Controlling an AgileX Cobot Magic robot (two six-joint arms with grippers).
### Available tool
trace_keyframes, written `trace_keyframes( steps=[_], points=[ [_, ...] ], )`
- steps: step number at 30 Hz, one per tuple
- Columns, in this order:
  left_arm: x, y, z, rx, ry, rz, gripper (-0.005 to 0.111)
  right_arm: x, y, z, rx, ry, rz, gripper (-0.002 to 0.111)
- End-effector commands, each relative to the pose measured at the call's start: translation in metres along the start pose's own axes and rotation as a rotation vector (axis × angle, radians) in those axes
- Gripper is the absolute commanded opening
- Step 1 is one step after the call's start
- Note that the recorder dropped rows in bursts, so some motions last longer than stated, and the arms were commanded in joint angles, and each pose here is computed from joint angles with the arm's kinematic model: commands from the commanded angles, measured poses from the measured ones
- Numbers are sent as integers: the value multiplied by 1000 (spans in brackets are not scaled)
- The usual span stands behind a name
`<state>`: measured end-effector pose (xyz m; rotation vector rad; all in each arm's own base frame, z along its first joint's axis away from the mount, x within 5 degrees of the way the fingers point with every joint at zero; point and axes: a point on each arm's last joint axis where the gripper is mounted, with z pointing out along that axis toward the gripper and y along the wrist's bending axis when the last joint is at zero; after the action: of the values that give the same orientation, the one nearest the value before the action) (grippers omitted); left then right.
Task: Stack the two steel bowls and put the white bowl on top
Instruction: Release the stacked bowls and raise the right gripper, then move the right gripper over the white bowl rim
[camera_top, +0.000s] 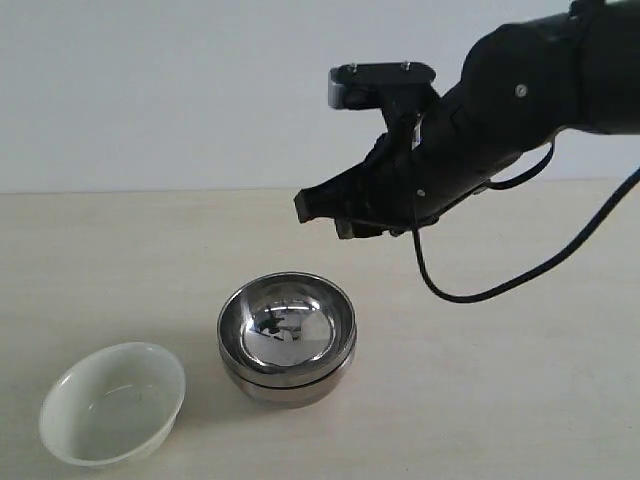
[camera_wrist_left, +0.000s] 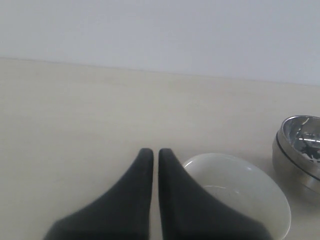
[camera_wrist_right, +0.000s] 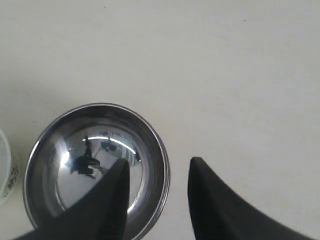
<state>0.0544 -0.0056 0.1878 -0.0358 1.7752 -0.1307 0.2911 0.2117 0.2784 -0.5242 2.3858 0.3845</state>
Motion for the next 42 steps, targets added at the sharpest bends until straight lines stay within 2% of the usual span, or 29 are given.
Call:
trace_keyframes(
  steps=[1,10,20,28,35,42],
  points=[
    [1,0,0,-5,-1,-6,4,0,8,-20,-15,-9,-88,34],
    [1,0,0,-5,-1,-6,4,10,67,-20,-139,-67,-263,34],
    [1,0,0,-5,-1,-6,4,6,109,-9,-207,-56,-338,34],
    [1,0,0,-5,-1,-6,4,-5,138,28,-211,8,-385,34],
    [1,0,0,-5,-1,-6,4,-4,165,66,-222,53,-482,34],
    [1,0,0,-5,-1,-6,4,-5,174,98,-205,123,-551,34]
  ],
)
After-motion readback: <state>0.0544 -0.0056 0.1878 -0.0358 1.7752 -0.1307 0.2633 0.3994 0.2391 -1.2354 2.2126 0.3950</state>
